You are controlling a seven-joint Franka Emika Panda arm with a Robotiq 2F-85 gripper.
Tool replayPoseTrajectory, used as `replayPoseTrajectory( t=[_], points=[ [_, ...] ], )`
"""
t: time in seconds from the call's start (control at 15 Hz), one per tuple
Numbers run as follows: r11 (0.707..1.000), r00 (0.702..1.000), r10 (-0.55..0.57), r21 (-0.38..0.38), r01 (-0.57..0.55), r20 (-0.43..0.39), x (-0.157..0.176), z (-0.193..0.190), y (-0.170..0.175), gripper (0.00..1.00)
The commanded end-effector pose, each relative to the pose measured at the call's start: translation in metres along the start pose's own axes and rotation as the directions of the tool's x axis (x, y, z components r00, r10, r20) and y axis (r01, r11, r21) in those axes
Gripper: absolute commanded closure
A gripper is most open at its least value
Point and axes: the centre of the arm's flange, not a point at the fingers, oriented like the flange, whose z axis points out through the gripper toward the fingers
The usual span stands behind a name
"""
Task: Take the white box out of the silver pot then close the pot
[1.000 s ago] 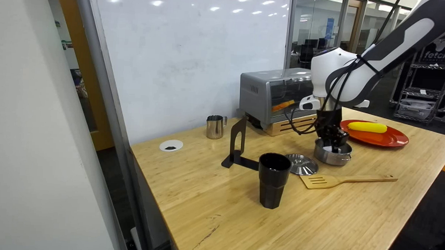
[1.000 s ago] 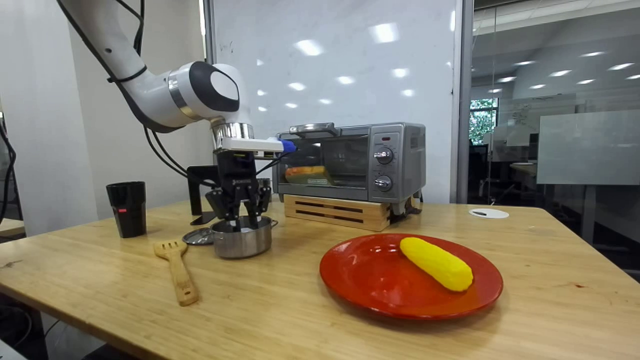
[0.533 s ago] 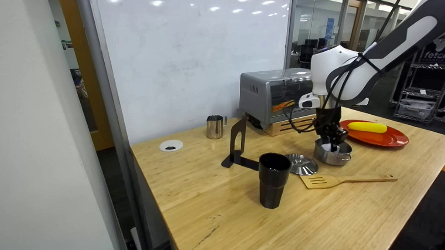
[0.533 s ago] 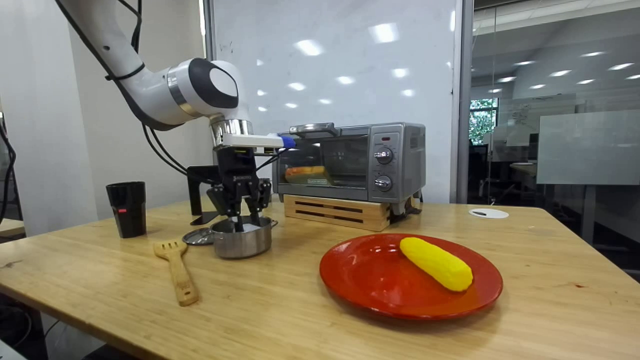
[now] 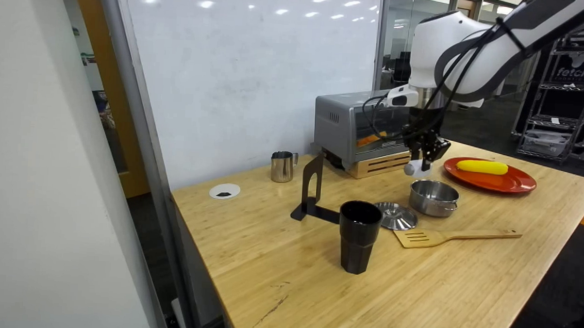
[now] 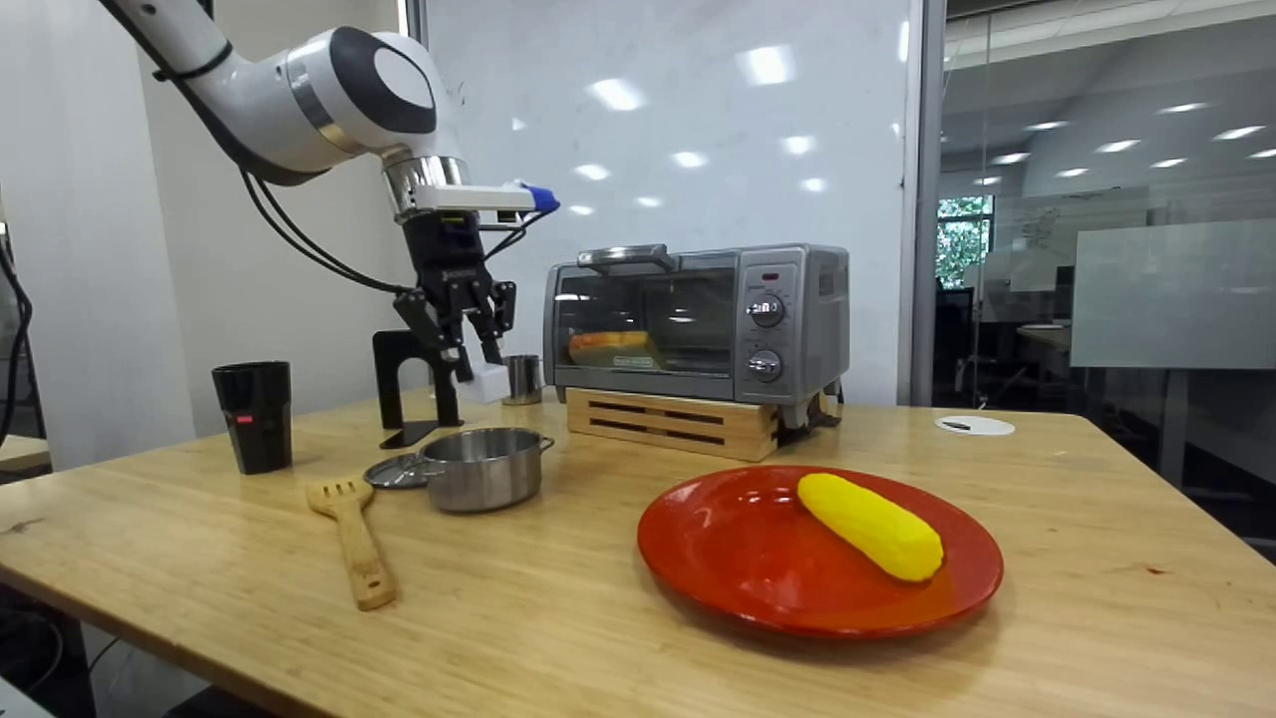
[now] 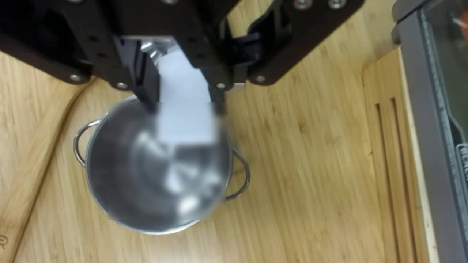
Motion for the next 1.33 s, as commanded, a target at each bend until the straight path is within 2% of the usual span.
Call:
replayPoseTrajectory(
  t=[0.0, 0.2, 0.33, 0.67, 1.27],
  points=[
    [0.998, 0.998, -0.024, -0.061, 0.02, -0.061, 0.013, -0.036, -0.012, 0.88],
    [0.997, 0.994, -0.026, -0.071, 0.019, -0.102, 0.043, -0.043, -0.009, 0.88],
    [0.997, 0.992, -0.065, -0.046, 0.06, -0.107, 0.065, -0.041, -0.014, 0.88],
    [0.985, 0.98, -0.17, -0.039, 0.166, -0.107, 0.108, -0.029, -0.039, 0.88],
    [0.948, 0.94, -0.317, -0.019, 0.317, -0.127, 0.146, 0.01, -0.071, 0.88]
  ],
)
